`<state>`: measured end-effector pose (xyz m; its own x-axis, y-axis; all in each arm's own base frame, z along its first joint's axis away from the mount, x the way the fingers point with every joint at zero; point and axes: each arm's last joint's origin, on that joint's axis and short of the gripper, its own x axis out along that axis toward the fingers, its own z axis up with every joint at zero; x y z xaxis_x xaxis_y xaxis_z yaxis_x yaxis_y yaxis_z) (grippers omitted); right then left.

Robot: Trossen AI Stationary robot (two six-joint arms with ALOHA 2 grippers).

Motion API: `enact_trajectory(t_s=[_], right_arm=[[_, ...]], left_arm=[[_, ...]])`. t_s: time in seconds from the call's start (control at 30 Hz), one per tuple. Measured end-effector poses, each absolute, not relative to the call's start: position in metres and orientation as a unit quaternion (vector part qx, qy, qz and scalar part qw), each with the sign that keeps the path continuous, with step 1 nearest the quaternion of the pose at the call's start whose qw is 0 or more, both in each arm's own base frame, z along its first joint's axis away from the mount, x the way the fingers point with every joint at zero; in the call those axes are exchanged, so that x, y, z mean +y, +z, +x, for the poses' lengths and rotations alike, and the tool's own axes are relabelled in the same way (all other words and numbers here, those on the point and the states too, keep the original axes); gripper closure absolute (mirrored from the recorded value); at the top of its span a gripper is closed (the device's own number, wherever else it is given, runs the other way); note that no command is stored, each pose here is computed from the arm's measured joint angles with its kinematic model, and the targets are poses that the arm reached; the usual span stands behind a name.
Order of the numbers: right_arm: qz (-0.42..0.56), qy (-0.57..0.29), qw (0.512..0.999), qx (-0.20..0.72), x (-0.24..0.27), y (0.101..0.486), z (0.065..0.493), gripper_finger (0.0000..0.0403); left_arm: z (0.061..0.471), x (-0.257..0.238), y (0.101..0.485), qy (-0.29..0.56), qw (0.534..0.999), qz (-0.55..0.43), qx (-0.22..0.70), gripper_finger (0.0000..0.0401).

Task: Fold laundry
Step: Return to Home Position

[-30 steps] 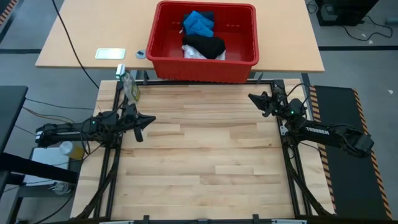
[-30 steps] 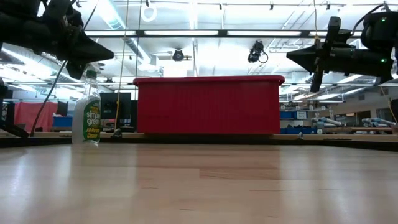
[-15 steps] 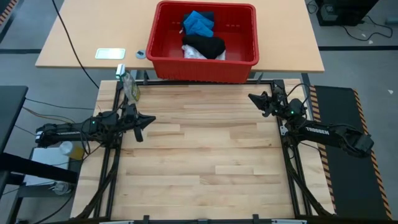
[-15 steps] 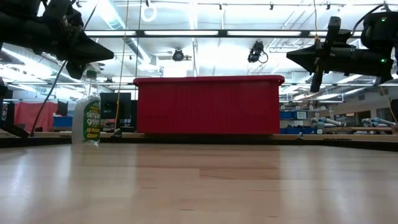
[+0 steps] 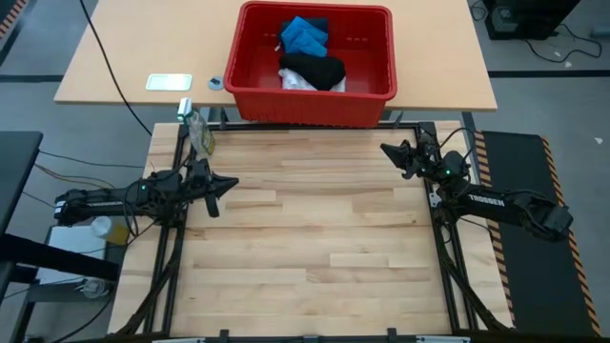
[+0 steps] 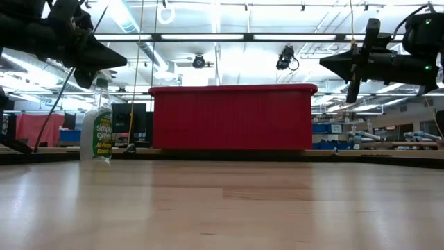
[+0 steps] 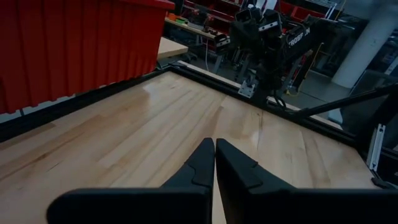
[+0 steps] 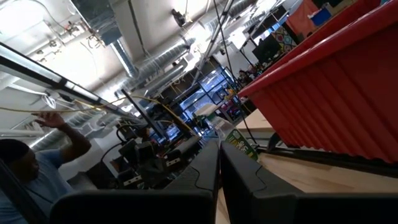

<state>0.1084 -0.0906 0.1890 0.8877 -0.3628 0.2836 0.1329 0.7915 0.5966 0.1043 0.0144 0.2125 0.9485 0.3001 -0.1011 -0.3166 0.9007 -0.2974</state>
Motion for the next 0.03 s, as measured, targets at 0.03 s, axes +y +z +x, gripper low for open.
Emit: enact_trajectory(t_s=[0.03], right_arm=[[0.294,-0.134,0.926,-0.196,-0.0906,0.189,0.1084,0.0378]], left_arm=[[0.1043,0.0144,0.2125,0.158,0.974,-0.157,0.027,0.0381]])
